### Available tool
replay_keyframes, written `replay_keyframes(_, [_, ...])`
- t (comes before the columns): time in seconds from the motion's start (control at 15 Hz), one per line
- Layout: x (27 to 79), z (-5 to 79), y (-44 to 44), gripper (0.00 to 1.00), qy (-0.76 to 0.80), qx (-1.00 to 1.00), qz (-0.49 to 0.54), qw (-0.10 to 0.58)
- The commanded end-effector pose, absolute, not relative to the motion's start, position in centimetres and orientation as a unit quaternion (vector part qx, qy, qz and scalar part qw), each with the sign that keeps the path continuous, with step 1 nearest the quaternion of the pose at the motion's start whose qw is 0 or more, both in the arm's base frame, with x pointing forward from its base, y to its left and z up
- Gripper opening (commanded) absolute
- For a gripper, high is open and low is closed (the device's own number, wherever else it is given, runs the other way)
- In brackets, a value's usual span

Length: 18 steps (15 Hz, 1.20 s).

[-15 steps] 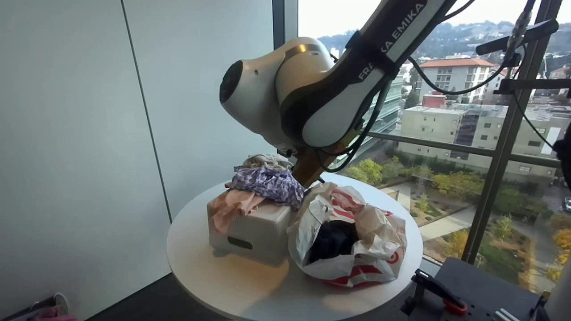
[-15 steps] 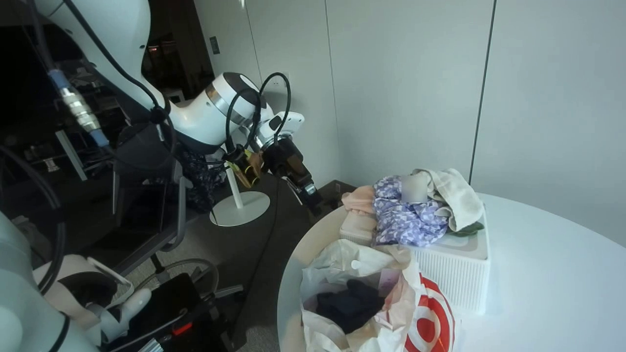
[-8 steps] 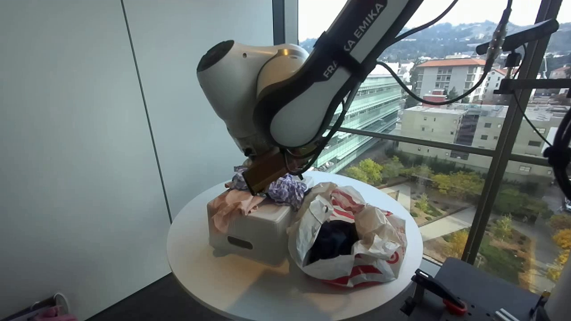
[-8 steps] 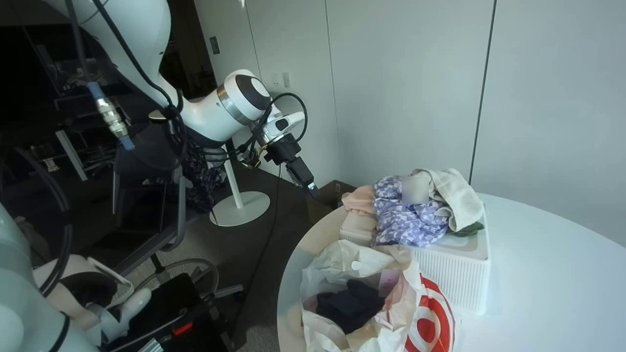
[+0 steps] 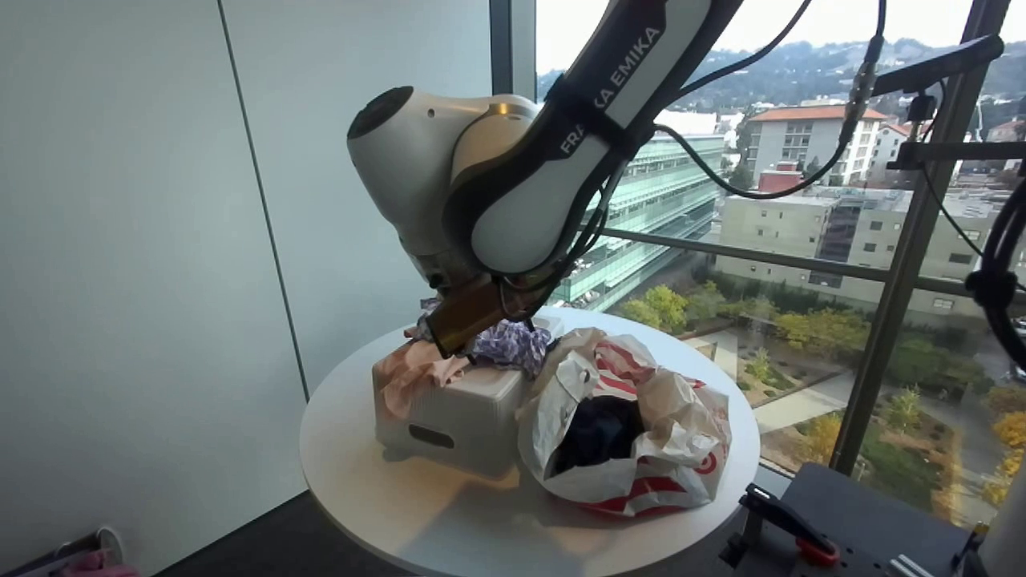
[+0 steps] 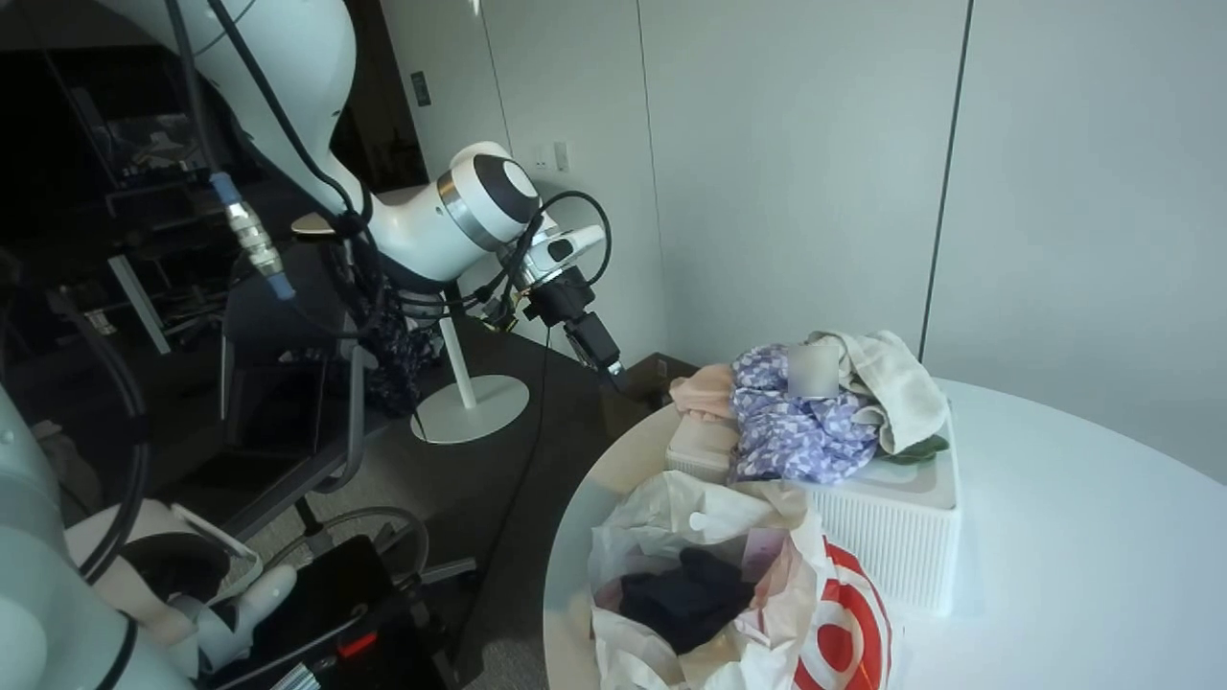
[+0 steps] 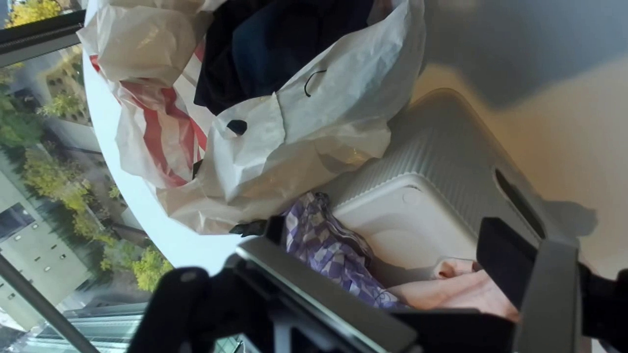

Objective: Put the blue and purple clothes in the plastic bag

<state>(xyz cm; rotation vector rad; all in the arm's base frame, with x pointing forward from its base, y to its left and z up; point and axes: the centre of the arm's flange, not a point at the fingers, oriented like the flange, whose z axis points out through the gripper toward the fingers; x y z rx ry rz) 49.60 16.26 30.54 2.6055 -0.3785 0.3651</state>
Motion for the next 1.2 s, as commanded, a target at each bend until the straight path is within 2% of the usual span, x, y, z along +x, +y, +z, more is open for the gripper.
replay_keyframes(0.0, [53.6, 30.8, 16.8, 1.00, -0.170, 0.943, 0.157, 0.238])
replay_keyframes(0.47, [62.6, 29.9, 13.5, 1.00, -0.305, 0.911, 0.194, 0.197])
replay_keyframes(1.13, [67.9, 25.1, 10.0, 1.00, -0.502, 0.809, 0.280, 0.121])
